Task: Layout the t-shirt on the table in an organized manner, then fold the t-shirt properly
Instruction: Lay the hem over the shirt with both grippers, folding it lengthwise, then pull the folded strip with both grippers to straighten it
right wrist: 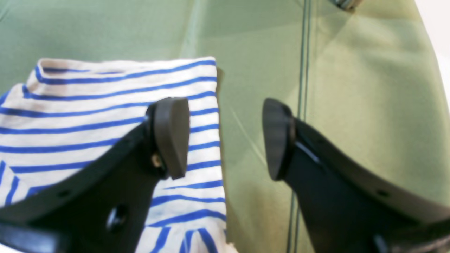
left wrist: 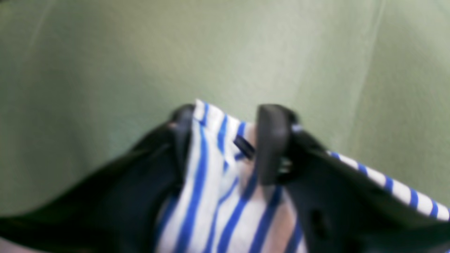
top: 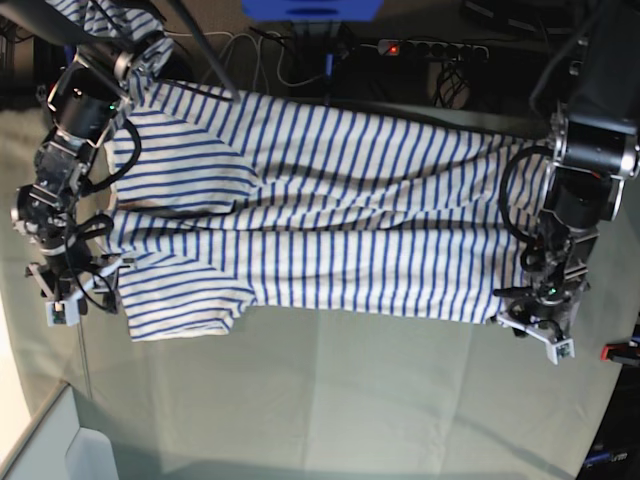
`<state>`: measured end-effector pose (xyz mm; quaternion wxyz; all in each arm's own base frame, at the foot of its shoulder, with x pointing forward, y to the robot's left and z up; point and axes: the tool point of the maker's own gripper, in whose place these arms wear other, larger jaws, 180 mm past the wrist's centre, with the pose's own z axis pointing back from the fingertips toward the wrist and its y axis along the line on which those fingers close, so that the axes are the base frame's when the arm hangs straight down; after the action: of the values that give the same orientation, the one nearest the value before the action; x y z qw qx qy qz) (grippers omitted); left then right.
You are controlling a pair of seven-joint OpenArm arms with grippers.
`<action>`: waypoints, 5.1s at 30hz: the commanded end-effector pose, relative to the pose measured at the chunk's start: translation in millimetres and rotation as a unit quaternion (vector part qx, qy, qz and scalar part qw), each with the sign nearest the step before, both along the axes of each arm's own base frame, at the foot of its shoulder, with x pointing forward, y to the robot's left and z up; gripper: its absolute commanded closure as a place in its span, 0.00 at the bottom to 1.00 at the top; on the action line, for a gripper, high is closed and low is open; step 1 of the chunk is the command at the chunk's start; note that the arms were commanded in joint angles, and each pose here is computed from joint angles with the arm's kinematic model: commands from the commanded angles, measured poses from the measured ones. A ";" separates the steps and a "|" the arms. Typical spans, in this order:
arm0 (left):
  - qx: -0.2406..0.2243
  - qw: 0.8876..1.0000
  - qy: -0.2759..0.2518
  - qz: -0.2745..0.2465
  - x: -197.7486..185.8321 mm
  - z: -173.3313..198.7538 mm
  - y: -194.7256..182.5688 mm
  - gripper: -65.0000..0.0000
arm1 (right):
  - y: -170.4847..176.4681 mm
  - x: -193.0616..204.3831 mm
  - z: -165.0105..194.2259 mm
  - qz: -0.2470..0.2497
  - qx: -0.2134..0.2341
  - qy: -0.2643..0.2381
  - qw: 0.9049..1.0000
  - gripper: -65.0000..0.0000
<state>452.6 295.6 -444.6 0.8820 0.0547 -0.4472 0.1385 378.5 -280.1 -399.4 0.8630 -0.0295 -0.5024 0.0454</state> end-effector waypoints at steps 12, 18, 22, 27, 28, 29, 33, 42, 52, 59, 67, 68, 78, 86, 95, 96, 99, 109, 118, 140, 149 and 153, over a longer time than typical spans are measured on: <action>0.005 0.999 -0.034 0.000 18.8 23.5 3.3 1.00 | -0.8 40.3 19.5 0.005 0.031 -0.032 0.999 0.48; 0.011 0.999 -0.031 0.004 14.7 22.7 11.9 1.00 | 2.5 49.6 -18.7 0.031 0.071 0.040 0.996 0.48; 0.012 0.999 -0.031 0.005 14.4 23.1 13.7 1.00 | 9.7 43.2 -31.9 0.050 0.067 0.064 0.994 0.48; 0.012 0.999 -0.031 0.005 14.4 23.1 13.7 1.00 | 16.4 26.3 -50.0 0.053 0.071 0.085 0.992 0.48; 0.012 0.999 -0.031 0.005 14.4 23.1 13.7 1.00 | 16.4 23.6 -52.5 0.053 0.071 0.088 0.992 0.48; 0.012 0.999 -0.031 0.005 14.4 23.1 13.7 1.00 | 16.4 22.2 -53.7 0.053 0.071 0.090 0.992 0.48; 0.012 0.999 -0.031 0.005 13.7 22.4 13.7 1.00 | 16.4 20.8 -55.0 0.053 0.072 0.091 0.992 0.48; 0.014 0.999 -0.029 0.006 12.7 22.0 16.0 1.00 | 5.7 24.4 -52.0 0.034 0.060 0.087 0.994 0.48; 0.014 1.000 -0.019 0.005 2.8 11.5 15.5 1.00 | 10.5 17.2 -60.9 0.033 0.063 0.096 0.993 0.65; 0.014 1.000 -0.018 0.006 1.9 11.1 16.4 1.00 | 18.5 28.2 -49.6 0.037 0.062 0.077 0.994 1.00; 0.025 0.998 -0.062 -0.006 19.8 44.1 22.1 1.00 | 6.8 46.2 21.9 0.049 -0.004 -0.017 0.999 1.00; 0.023 0.998 -0.058 -0.011 17.4 41.8 18.2 1.00 | 9.1 45.8 26.6 0.049 -0.008 -0.025 0.998 1.00; -0.020 0.997 -0.077 0.012 14.4 69.9 27.5 1.00 | 15.0 39.4 17.6 0.055 -0.009 -0.014 0.998 0.96; -0.020 0.997 -0.067 0.014 6.3 60.0 28.2 1.00 | -1.7 26.7 -25.4 0.023 0.014 0.042 0.999 0.49; -0.020 0.998 -0.061 0.016 1.7 55.2 29.9 1.00 | 6.9 27.1 -49.7 0.024 0.055 0.079 0.995 0.49; -0.019 0.998 -0.061 0.016 1.6 55.4 30.8 1.00 | 8.4 26.4 -51.3 0.024 0.057 0.081 0.995 0.49; -0.018 0.998 -0.056 0.015 -2.7 50.9 30.5 1.00 | 8.7 26.4 -51.2 0.025 0.057 0.081 0.995 0.62; -0.020 0.998 -0.064 0.016 0.5 56.5 31.2 1.00 | 0.9 41.4 -11.9 0.046 0.031 0.034 0.998 1.00; -0.006 0.991 -0.131 -0.009 22.0 110.0 23.5 1.00 | 0.0 56.7 60.1 0.046 -0.035 -0.063 0.996 1.00; -0.021 0.984 -0.175 0.030 14.7 134.4 46.9 1.00 | 30.2 20.2 85.7 0.047 -0.044 -0.119 0.991 1.00; -0.015 0.990 -0.133 0.034 -29.6 92.7 52.3 1.00 | 44.3 -52.3 53.6 0.052 -0.061 -0.074 0.994 1.00; -0.010 0.988 -0.145 0.044 -54.1 96.6 60.4 1.00 | 49.1 -76.2 54.0 0.050 -0.047 -0.076 0.995 1.00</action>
<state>386.9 346.9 -372.7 0.8209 0.0374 -0.5360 0.1935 295.9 -230.7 -361.6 0.8336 -0.0492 -0.5400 0.1052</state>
